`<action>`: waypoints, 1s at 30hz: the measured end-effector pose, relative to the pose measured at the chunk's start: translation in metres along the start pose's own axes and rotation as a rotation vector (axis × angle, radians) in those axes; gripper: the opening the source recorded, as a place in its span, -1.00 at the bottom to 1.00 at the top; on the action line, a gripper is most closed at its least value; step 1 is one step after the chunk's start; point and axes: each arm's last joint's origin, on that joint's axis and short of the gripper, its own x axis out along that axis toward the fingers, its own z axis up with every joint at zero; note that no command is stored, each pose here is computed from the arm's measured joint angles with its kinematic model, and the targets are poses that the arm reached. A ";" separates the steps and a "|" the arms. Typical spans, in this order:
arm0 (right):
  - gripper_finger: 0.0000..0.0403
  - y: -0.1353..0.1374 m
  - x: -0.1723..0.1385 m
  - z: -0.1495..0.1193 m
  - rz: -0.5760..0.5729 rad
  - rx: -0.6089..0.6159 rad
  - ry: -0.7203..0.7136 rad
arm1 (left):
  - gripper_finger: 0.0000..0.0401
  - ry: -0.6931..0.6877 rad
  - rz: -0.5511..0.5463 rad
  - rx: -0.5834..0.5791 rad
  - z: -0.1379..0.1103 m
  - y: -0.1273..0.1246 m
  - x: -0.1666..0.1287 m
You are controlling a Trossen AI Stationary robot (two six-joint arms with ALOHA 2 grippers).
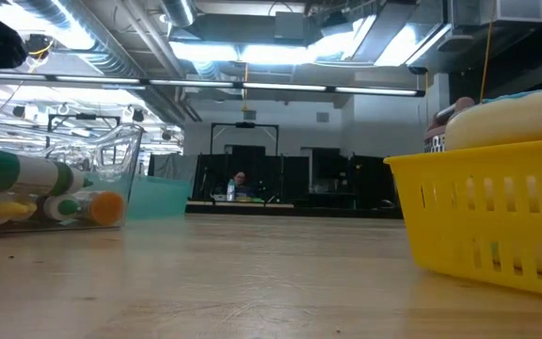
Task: Pick & Place Food Item
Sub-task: Return to Home Position
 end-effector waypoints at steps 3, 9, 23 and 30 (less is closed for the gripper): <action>-0.16 0.000 0.000 0.000 0.000 0.029 0.000 | 0.10 -0.013 0.003 -0.010 0.003 0.003 -0.003; -0.16 0.000 0.000 0.000 -0.005 0.007 0.000 | 0.08 -0.108 -0.030 -0.100 0.022 0.020 -0.008; -0.16 0.000 0.000 0.000 -0.008 -0.022 0.000 | 0.08 -0.739 0.254 -0.240 0.072 0.063 -0.047; -0.16 0.000 0.001 0.000 -0.016 -0.067 0.009 | 0.10 -0.853 0.353 -0.278 0.078 0.066 -0.053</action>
